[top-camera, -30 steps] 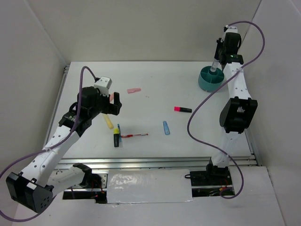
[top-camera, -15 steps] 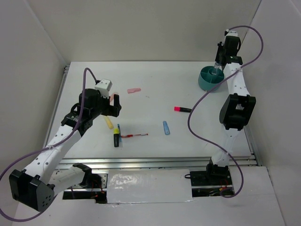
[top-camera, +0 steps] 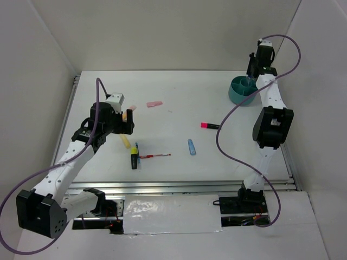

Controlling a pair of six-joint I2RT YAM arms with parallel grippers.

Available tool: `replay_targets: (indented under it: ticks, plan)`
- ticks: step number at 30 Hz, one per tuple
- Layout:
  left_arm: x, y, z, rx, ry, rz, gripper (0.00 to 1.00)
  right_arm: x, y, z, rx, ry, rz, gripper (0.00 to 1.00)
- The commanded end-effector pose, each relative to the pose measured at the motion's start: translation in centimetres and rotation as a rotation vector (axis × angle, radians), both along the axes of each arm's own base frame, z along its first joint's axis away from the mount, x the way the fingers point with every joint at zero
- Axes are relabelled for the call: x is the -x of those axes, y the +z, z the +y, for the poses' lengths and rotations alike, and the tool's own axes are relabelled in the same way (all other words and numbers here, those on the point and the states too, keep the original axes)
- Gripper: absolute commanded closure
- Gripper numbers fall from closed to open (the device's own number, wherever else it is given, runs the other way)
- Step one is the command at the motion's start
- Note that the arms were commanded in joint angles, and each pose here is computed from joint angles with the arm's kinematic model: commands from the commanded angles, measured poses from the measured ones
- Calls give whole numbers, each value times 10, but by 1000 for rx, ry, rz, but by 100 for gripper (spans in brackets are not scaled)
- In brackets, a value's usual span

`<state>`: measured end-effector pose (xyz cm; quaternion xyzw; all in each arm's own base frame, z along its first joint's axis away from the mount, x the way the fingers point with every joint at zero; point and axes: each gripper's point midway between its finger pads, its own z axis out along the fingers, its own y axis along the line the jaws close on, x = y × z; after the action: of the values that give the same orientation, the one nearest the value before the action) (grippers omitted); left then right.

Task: Sort the stationery into containers
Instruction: Place the stationery in the storage box.

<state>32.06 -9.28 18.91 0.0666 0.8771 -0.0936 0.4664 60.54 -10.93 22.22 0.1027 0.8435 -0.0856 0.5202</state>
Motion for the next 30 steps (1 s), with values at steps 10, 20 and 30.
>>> replay_targets:
  ticks: [10,20,30]
  plan:
    - [-7,-18,16,24,57,80,1,5,35,13,-13,27,-69,51]
    - [-3,-14,7,11,-55,87,10,66,108,84,-21,316,-101,52]
    - [-33,-58,67,-346,-192,270,42,179,54,184,-21,676,135,24]
